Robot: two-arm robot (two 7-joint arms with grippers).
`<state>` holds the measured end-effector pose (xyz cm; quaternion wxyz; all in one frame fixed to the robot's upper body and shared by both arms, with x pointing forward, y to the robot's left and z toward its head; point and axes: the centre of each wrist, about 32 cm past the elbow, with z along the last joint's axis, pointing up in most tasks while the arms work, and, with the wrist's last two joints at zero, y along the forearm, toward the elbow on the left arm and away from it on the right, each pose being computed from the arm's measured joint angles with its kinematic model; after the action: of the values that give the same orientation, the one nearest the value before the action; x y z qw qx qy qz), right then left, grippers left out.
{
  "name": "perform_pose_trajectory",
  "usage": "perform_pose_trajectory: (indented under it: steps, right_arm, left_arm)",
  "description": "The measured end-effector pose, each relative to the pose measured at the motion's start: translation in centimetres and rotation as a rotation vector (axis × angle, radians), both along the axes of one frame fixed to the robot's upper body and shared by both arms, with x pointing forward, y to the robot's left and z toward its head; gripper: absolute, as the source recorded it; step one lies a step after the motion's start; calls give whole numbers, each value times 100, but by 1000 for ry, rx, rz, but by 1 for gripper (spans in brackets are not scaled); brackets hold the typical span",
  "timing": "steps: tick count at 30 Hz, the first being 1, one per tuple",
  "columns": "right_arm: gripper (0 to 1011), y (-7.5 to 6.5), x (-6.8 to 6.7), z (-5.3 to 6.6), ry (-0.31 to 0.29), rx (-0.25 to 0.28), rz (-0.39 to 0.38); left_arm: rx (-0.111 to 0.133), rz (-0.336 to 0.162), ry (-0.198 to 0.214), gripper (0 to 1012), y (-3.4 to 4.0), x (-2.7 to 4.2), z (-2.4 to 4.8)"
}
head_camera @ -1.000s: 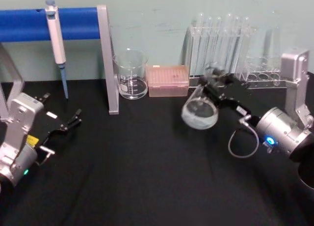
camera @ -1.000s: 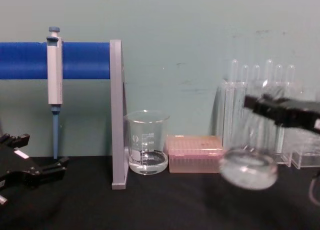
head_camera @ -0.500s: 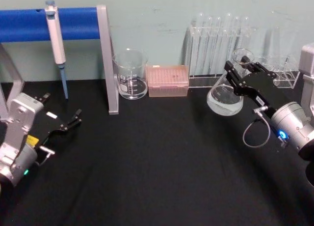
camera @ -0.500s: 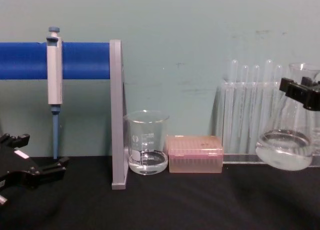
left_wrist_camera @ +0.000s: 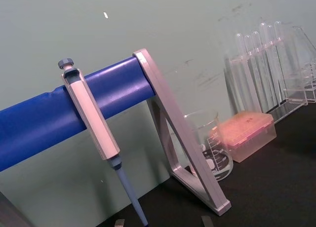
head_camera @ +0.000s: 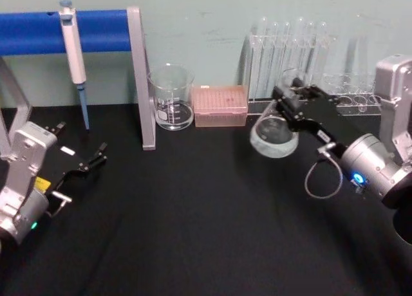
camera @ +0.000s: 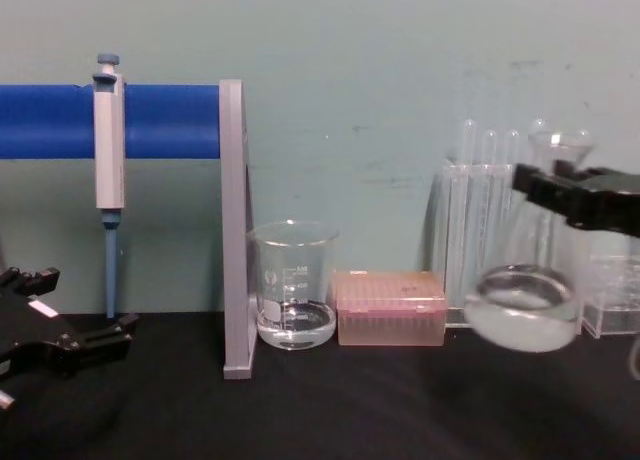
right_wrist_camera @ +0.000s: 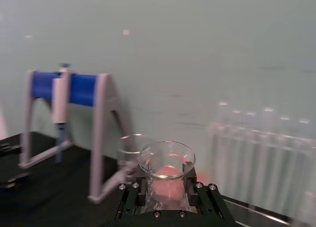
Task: Grasp the erlenmeyer flask with one hand, shake it three times, then place it back.
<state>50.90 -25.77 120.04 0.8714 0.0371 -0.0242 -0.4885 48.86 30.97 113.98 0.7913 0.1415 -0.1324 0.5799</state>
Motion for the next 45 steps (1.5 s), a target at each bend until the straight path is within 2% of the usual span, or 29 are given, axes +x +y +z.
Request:
perform_pose_trajectory:
  steps: [13, 17, 24, 32, 36, 45]
  right_arm:
    - [451, 263, 19, -3, 14, -19, 280]
    - [451, 309, 23, 6, 14, -24, 327]
    - [451, 337, 32, 20, 9, -27, 352]
    - [450, 287, 30, 16, 2, -25, 290]
    - [451, 207, 25, 14, 2, -26, 221]
    - [451, -91, -9, 10, 12, -29, 4]
  left_arm:
    - [0, 0, 0, 1001, 0, 0, 0]
    - [0, 0, 0, 1001, 0, 0, 0]
    - [0, 0, 0, 1001, 0, 0, 0]
    - [0, 0, 0, 1001, 0, 0, 0]
    - [0, 0, 0, 1001, 0, 0, 0]
    - [0, 0, 0, 1001, 0, 0, 0]
